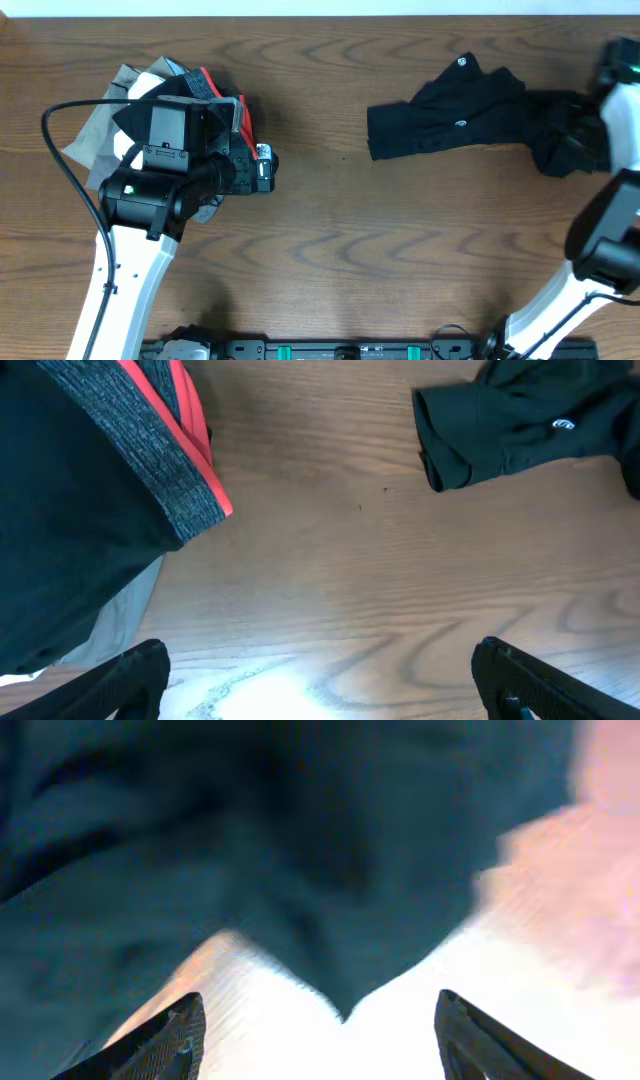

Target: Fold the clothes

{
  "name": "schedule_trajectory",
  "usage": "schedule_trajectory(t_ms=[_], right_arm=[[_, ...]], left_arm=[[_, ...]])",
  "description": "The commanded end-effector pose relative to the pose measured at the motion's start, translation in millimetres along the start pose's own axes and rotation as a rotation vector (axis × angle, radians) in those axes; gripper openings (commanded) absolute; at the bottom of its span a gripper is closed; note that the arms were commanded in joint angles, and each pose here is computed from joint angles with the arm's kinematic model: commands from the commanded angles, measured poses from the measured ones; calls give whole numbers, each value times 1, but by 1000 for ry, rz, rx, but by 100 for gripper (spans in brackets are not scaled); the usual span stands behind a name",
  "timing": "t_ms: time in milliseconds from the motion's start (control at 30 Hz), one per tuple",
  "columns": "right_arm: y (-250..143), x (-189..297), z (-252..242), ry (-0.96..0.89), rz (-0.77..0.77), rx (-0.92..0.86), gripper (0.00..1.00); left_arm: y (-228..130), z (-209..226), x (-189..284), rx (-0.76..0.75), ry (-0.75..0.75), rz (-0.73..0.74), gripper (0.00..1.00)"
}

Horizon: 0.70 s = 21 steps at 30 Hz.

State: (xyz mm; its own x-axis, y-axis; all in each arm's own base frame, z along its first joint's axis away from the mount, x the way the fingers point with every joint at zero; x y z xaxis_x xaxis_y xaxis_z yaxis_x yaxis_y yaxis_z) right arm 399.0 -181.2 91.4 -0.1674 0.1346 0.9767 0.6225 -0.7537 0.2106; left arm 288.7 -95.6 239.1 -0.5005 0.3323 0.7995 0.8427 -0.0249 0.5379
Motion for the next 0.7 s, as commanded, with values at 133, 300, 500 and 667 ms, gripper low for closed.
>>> schedule_trajectory(t_ms=[133,300,500,667], right_arm=[[16,-21,-31,35,36,-157,70],[14,-48,-19,67,58,-126,70],[7,-49,22,263,100,-7,6],[10,-1,37,395,60,59,1]], left_arm=[[8,-2,4,-26,3,-29,98],[8,-2,4,-26,3,-28,98],[8,-2,4,-26,2,-28,98],[8,-2,4,-26,2,-28,98]])
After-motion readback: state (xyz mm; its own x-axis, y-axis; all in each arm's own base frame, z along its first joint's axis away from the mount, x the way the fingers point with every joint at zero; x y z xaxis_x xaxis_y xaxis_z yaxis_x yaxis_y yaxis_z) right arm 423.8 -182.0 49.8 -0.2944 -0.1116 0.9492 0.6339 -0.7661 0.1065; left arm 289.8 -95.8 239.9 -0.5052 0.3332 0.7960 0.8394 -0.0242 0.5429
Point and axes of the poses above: each gripper's point midway between its finger pads, its own x axis back along the fingers, its own z axis along the line the jaws close on, y = z × x, the point moved 1 cm from there along x, back along the fingers, and after that the axes turned 4 degrees about -x, right-handed, at the moved point
